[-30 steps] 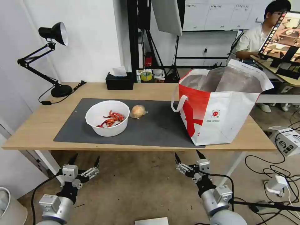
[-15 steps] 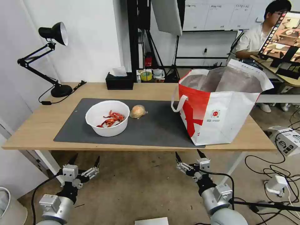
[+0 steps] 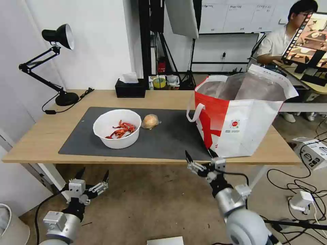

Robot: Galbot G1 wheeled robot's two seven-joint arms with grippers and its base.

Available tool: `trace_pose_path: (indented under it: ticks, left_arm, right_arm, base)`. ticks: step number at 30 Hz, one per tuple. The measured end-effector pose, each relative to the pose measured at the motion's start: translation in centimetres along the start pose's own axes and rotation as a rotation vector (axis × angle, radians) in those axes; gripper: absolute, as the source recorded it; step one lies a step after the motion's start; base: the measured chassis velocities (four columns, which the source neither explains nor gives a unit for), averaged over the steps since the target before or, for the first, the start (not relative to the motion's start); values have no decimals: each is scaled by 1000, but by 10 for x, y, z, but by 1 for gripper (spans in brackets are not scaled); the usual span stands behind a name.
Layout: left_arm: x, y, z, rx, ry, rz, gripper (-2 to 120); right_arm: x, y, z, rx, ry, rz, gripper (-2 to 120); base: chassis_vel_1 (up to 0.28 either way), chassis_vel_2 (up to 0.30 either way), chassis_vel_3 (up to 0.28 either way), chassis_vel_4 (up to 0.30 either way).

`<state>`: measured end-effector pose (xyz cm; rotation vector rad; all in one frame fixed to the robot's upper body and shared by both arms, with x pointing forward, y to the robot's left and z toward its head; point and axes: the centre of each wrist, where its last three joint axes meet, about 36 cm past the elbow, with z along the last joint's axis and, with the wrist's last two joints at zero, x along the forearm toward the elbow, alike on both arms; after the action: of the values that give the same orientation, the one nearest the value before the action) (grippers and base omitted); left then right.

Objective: Pick up the trash from the table and place it into the takeout bag.

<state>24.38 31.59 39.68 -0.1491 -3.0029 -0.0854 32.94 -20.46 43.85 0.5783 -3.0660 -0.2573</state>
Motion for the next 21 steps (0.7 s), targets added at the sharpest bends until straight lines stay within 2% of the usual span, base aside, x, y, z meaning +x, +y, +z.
trace_pose_path:
  ticks: [13, 21]
  left_arm:
    - [-7, 5, 5, -4, 5, 12, 100]
    - [-10, 7, 9, -5, 11, 6, 100]
  right_arm:
    - [-67, -26, -28, 41, -1, -80, 100]
    - [-108, -22, -26, 57, 50, -96, 100]
  base:
    - [0, 0, 0, 0]
    - [0, 0, 0, 0]
